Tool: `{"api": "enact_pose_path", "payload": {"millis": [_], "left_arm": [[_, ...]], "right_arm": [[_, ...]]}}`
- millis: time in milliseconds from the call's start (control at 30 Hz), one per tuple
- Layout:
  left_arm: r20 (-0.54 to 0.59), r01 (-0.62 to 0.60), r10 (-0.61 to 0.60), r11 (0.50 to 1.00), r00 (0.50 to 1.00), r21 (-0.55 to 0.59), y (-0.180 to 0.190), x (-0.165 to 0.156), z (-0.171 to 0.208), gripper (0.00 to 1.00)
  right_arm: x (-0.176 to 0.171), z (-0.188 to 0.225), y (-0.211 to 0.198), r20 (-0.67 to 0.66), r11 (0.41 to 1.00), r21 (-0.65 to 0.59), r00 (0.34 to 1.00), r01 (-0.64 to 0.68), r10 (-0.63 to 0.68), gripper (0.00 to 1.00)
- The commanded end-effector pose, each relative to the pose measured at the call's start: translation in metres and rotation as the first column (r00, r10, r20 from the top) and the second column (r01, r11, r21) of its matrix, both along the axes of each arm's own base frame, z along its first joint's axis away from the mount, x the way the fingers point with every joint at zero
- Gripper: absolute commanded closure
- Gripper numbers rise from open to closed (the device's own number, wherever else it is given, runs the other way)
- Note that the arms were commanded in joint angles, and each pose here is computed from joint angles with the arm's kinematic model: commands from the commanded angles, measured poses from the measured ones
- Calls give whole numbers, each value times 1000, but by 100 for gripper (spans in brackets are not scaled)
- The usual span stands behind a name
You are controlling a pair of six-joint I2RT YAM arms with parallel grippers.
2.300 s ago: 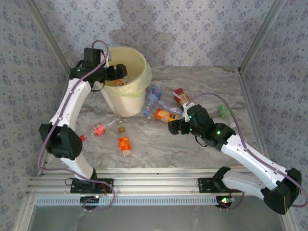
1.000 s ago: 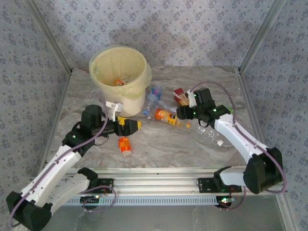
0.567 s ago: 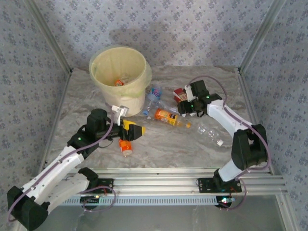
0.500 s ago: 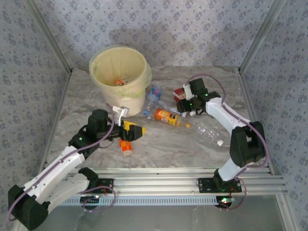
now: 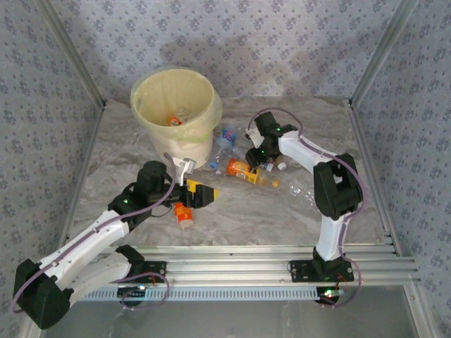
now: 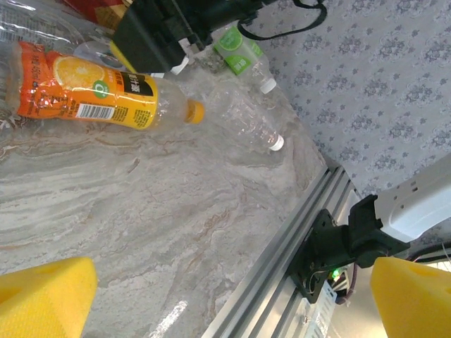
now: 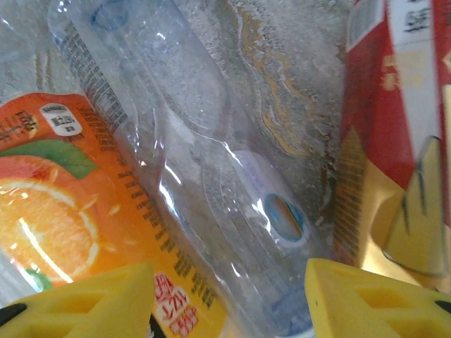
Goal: Put the plastic bottles in the bin
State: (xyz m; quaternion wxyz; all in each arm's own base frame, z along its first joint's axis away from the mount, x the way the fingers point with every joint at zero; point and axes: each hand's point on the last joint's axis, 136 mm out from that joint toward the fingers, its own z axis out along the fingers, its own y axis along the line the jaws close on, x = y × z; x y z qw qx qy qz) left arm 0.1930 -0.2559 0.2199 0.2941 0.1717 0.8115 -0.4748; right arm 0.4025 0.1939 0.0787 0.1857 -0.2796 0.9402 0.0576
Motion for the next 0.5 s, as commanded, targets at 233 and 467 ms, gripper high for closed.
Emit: {"api": "enact_pose_path", "payload": {"millis": [233,467], "left_arm": [[27,11,-11,1000,1000,-11,-10,2,5,1],[24,19,-19,1000,1000,-7,-13,0,3,1]], "right_arm": [[1,-17,-2,-28,990,-116,997,-76,73,29],[-2,-19,7,-55,991,-85,994,-100,95,27]]}}
